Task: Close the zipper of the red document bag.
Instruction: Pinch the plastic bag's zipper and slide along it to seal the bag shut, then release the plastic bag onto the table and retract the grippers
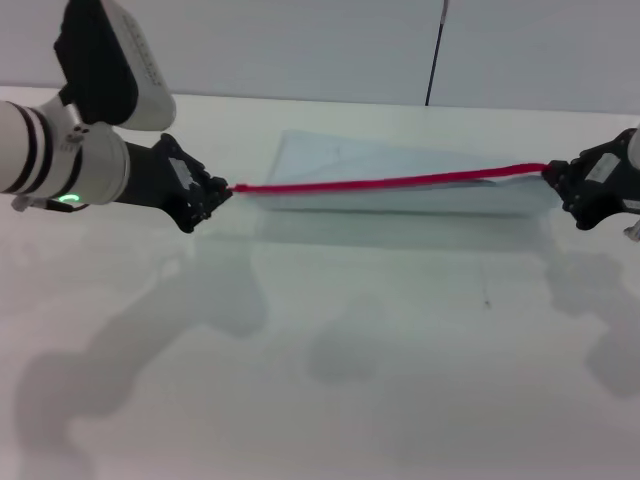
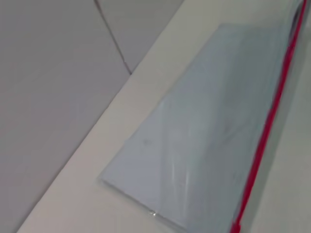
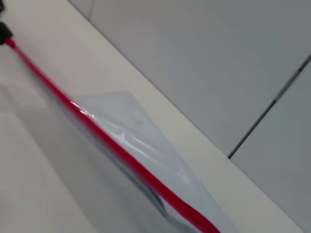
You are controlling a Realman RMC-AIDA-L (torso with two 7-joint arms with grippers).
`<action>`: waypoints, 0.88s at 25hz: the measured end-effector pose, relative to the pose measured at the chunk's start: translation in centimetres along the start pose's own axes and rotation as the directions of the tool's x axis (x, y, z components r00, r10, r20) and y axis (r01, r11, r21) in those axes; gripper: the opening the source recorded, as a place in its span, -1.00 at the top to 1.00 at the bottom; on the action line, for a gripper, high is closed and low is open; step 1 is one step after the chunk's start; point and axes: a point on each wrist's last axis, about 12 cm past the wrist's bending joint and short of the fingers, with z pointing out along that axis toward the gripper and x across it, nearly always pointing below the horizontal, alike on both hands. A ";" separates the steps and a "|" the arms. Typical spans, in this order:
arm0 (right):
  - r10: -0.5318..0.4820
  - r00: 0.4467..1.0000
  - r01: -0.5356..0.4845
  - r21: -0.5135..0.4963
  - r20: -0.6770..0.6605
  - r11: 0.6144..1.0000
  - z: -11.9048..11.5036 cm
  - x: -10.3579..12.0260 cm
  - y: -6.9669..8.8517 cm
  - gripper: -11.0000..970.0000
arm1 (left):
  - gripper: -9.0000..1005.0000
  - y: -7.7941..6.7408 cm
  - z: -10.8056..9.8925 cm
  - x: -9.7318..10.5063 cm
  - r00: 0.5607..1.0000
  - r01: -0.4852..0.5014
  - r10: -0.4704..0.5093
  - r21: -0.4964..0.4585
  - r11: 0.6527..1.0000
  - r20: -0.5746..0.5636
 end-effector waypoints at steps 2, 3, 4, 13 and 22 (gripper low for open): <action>0.001 1.000 -0.001 0.001 0.000 1.000 0.0 0.0 0.0 0.88 | 0.84 0.0 0.0 0.1 1.000 0.002 -0.002 -0.002 1.000 0.000; -0.001 1.000 0.001 -0.001 0.000 1.000 0.0 0.0 0.0 0.88 | 0.84 0.0 0.0 0.0 1.000 0.001 -0.001 -0.002 1.000 0.001; -0.004 1.000 0.004 -0.003 0.000 1.000 0.1 0.0 0.1 0.87 | 0.84 0.0 0.0 -0.1 1.000 -0.001 0.001 -0.002 1.000 0.003; -0.014 0.999 0.014 0.001 -0.032 1.000 0.3 0.1 0.1 0.83 | 0.82 0.5 0.1 -1.1 0.999 0.010 -0.009 -0.020 1.000 0.033; 0.062 0.998 -0.062 0.036 -0.003 0.997 -0.5 0.4 -0.7 0.35 | 0.48 1.6 -1.1 -1.7 0.989 0.091 -0.085 -0.045 0.995 0.122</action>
